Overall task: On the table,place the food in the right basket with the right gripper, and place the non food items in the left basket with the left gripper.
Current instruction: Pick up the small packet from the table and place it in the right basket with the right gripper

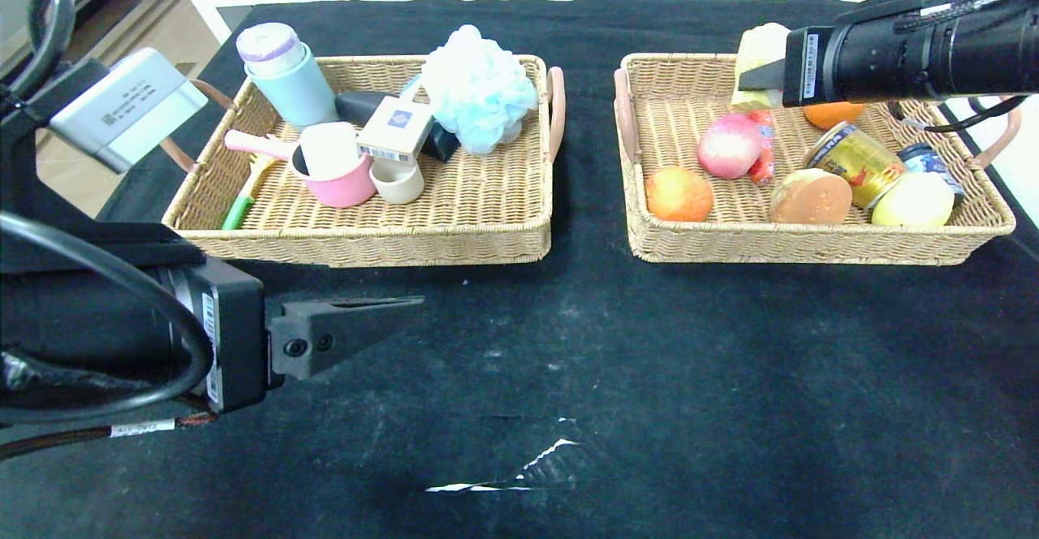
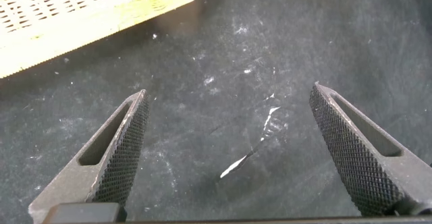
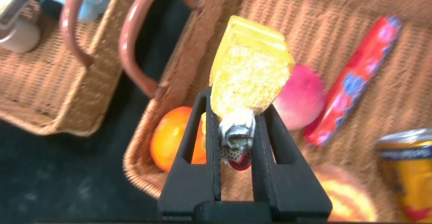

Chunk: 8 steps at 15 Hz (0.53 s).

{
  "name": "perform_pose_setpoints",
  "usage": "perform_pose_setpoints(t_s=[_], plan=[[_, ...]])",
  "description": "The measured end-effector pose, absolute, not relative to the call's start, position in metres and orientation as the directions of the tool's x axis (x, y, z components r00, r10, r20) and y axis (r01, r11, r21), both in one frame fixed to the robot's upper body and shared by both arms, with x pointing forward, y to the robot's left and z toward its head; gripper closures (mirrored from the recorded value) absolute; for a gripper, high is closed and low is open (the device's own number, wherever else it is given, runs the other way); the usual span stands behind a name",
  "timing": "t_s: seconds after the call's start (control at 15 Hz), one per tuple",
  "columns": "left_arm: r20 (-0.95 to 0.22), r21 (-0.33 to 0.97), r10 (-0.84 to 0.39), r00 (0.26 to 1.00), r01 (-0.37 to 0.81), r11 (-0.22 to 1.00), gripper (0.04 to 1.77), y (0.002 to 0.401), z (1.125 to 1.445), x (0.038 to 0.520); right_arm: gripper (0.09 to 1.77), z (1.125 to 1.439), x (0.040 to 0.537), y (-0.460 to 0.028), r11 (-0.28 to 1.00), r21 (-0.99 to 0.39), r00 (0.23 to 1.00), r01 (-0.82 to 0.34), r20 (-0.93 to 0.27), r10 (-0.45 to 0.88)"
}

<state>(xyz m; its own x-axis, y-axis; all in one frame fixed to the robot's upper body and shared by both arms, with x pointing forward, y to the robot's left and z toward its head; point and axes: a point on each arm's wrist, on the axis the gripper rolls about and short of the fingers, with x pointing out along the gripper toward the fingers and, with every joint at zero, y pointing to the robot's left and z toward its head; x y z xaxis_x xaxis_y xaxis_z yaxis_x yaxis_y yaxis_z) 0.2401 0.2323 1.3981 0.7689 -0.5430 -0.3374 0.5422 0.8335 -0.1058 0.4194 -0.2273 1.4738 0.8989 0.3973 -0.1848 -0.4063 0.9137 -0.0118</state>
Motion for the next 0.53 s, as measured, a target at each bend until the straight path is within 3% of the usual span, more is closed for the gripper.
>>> perform_pose_setpoints(t_s=[0.47,0.53], plan=[[-0.334,-0.106,-0.545,0.769,0.544,0.833,0.09,0.233,1.399,0.239,1.47,1.461,0.440,-0.229,0.914,-0.092,0.909,-0.395,-0.185,0.374],[-0.333,-0.106,-0.545,0.770,0.544,0.833,0.09,0.233,1.399,0.238,1.30,1.460,0.441,-0.229,0.914,-0.092,0.908,-0.396,-0.188,0.374]])
